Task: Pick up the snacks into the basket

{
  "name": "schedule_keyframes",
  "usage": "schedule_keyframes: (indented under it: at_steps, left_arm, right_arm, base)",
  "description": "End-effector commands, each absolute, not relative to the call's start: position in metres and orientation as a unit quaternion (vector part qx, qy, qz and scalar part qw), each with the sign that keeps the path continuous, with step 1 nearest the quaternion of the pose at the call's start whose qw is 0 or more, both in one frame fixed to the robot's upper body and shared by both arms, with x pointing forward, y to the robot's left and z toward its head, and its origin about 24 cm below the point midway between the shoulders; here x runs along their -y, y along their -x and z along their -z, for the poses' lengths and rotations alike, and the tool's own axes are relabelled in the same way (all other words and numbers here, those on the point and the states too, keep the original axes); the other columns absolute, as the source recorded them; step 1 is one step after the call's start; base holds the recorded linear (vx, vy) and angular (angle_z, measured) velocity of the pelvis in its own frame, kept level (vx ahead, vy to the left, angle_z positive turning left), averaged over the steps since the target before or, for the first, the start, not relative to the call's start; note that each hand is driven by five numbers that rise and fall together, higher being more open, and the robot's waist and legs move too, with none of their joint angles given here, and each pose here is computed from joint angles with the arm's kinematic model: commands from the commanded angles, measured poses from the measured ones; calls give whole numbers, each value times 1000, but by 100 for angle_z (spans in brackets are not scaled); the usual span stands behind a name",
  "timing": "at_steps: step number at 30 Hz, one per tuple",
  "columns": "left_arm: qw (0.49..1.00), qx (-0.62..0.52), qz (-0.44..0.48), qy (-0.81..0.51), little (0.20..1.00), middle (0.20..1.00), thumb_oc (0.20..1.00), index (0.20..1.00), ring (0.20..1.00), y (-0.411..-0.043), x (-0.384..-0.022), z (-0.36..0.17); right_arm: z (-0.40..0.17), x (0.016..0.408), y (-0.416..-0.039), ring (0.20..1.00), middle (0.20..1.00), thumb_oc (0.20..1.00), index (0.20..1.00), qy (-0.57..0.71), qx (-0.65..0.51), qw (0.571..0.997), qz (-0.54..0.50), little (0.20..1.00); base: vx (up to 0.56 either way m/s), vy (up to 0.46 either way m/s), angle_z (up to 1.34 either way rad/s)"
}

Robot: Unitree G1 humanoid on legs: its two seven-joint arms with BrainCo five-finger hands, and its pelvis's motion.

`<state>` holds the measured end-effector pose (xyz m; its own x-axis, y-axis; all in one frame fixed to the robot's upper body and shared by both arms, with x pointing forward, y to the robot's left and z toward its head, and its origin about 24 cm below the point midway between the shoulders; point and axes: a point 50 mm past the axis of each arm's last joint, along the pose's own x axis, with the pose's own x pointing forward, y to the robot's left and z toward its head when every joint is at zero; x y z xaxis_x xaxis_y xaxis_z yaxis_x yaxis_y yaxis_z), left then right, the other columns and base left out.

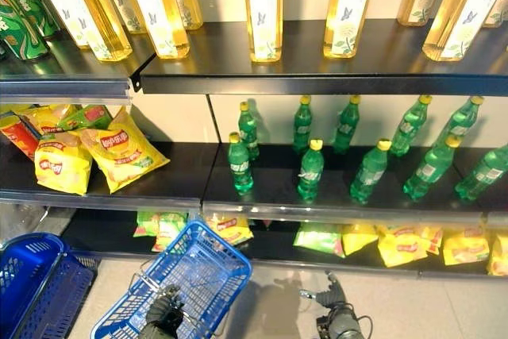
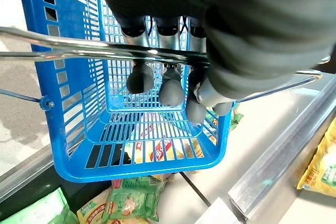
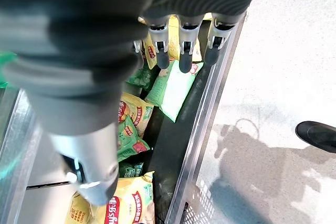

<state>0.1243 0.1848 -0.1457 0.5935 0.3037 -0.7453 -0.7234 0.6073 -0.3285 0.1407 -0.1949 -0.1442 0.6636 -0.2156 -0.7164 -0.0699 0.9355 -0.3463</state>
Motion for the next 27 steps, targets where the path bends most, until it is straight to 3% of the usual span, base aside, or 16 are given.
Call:
schedule_keyframes:
  at_steps: [1, 27]
  left_arm:
    - [880, -256, -273, 293, 200, 200, 200, 200, 200, -165, -199, 125]
    - [893, -206, -268, 297, 200, 200, 200, 200, 200, -185, -201, 107]
  right_arm:
    - [141, 182, -160, 1000, 1000, 1000, 1000, 186, -395, 900, 16, 1000]
    - [136, 183, -168, 1000, 1000, 1000, 1000, 196, -377, 905, 30, 1000]
  base:
    - [0, 0, 0]
    - [5, 1, 0]
